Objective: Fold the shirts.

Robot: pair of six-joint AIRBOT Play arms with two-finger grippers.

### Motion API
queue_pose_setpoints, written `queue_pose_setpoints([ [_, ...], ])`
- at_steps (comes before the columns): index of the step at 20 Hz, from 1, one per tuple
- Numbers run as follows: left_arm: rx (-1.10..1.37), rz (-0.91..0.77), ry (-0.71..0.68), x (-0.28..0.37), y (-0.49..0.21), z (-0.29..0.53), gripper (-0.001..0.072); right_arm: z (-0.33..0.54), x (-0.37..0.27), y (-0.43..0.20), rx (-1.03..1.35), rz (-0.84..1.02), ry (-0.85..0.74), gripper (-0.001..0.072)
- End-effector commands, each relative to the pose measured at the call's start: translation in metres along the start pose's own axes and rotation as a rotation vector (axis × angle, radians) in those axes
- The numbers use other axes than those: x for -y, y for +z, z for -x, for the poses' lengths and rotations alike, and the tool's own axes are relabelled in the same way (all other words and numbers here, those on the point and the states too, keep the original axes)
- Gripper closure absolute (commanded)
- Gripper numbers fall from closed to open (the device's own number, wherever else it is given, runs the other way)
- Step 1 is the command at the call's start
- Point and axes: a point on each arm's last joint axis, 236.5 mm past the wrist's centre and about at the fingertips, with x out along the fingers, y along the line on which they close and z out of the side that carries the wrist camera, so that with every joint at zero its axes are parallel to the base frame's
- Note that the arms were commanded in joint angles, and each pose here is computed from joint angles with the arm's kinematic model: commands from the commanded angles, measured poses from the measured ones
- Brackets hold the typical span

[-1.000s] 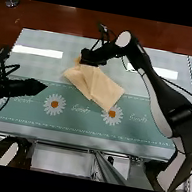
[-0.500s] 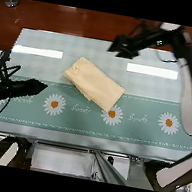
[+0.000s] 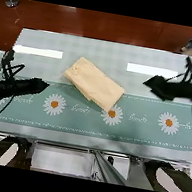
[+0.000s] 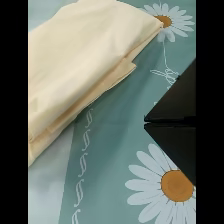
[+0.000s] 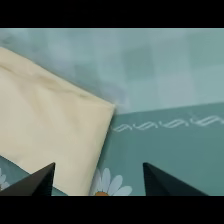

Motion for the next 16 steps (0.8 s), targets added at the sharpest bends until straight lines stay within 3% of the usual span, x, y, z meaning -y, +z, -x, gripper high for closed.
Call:
queue_pose_setpoints([
  [1, -0.062, -0.02, -0.013, 0.007, -0.014, -0.015, 0.0671, -0.055, 0.025, -0.06, -0.004, -0.177, 0.047, 0.0079],
  [6, -0.111, 0.0, -0.076, 0.028, -0.027, -0.028, 0.0671, -0.116, -0.005, -0.111, -0.293, -0.155, 0.078, 0.0079],
  [10, -0.091, -0.005, -0.082, 0.032, -0.023, -0.031, 0.0671, -0.152, -0.044, -0.107, -0.358, -0.14, 0.133, 0.008],
  [11, -0.092, -0.005, -0.081, 0.032, -0.023, -0.031, 0.0671, -0.158, -0.056, -0.108, -0.384, -0.127, 0.152, 0.0112],
  [12, -0.091, -0.007, -0.081, 0.032, -0.023, -0.031, 0.0671, -0.162, -0.07, -0.108, -0.412, -0.094, 0.174, 0.0285],
  [13, -0.091, -0.007, -0.08, 0.032, -0.023, -0.031, 0.0671, -0.161, -0.088, -0.102, -0.424, -0.02, 0.22, 0.0652],
  [14, -0.091, -0.007, -0.08, 0.032, -0.023, -0.031, 0.0671, -0.156, -0.109, -0.089, -0.412, 0.064, 0.269, 0.0695],
  [16, -0.091, -0.007, -0.08, 0.032, -0.023, -0.031, 0.0671, -0.133, -0.153, -0.054, -0.357, 0.204, 0.321, 0.0695],
])
